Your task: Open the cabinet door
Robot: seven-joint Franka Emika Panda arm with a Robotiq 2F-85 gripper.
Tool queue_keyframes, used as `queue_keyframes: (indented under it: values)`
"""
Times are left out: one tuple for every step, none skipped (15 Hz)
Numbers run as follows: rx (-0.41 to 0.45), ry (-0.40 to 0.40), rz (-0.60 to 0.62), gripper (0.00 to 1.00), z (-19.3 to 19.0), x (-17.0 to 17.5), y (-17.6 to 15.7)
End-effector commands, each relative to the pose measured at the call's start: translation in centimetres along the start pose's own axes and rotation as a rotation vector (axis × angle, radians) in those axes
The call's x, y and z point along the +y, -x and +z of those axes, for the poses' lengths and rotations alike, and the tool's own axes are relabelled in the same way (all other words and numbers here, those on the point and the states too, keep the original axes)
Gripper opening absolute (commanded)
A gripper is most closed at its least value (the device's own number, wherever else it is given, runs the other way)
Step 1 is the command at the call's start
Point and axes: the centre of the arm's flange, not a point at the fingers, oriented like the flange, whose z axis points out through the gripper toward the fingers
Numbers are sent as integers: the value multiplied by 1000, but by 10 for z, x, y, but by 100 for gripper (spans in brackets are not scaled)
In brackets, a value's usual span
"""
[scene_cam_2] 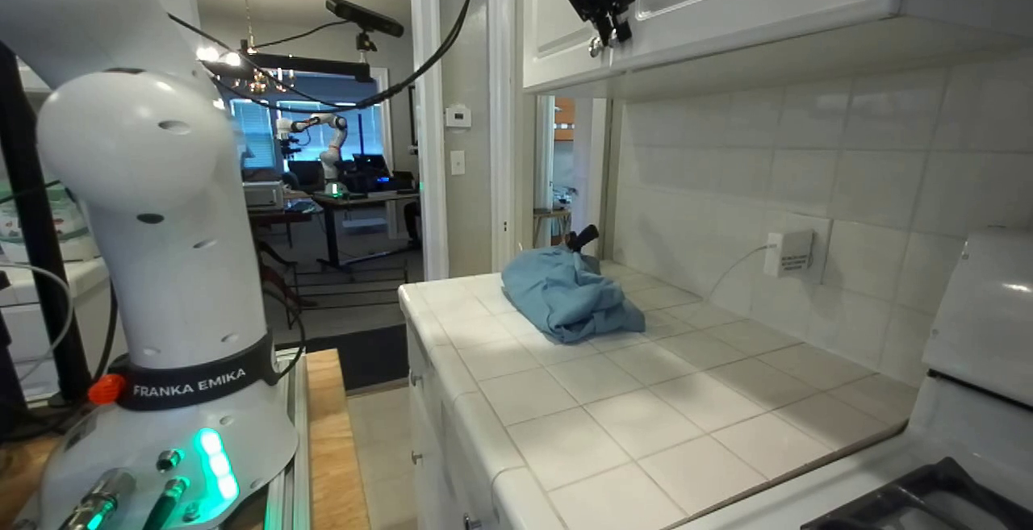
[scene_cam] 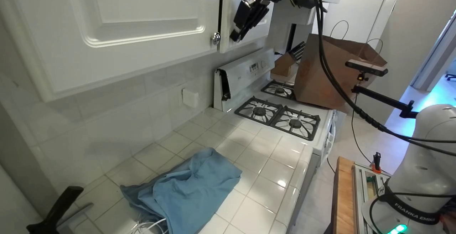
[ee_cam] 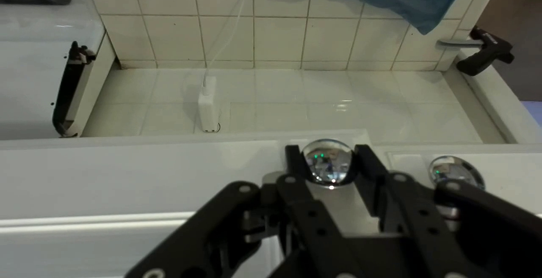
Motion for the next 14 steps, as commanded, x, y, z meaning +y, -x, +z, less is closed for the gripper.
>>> queue_keyframes:
  values:
    - [-22,-88,-6,10,-27,-7,34]
    - [-23,-107,-10,10,-30,-4,39]
    - [-23,-125,-19,10,-32,0,43]
    - [-27,-135,-29,10,-34,3,48]
    - [-28,-148,-35,10,-37,6,52]
    - [-33,-157,-46,10,-39,7,55]
    - [-36,-166,-61,10,-43,9,57]
    - [-45,-175,-82,10,-46,10,61]
    - [-50,-185,-103,10,-50,11,64]
    - [-61,-191,-131,10,-53,13,68]
    - [-77,-195,-156,10,-57,15,71]
    - [-93,-198,-177,10,-60,17,74]
    - [-110,-205,-200,10,-63,21,78]
    - [-127,-213,-221,10,-67,25,82]
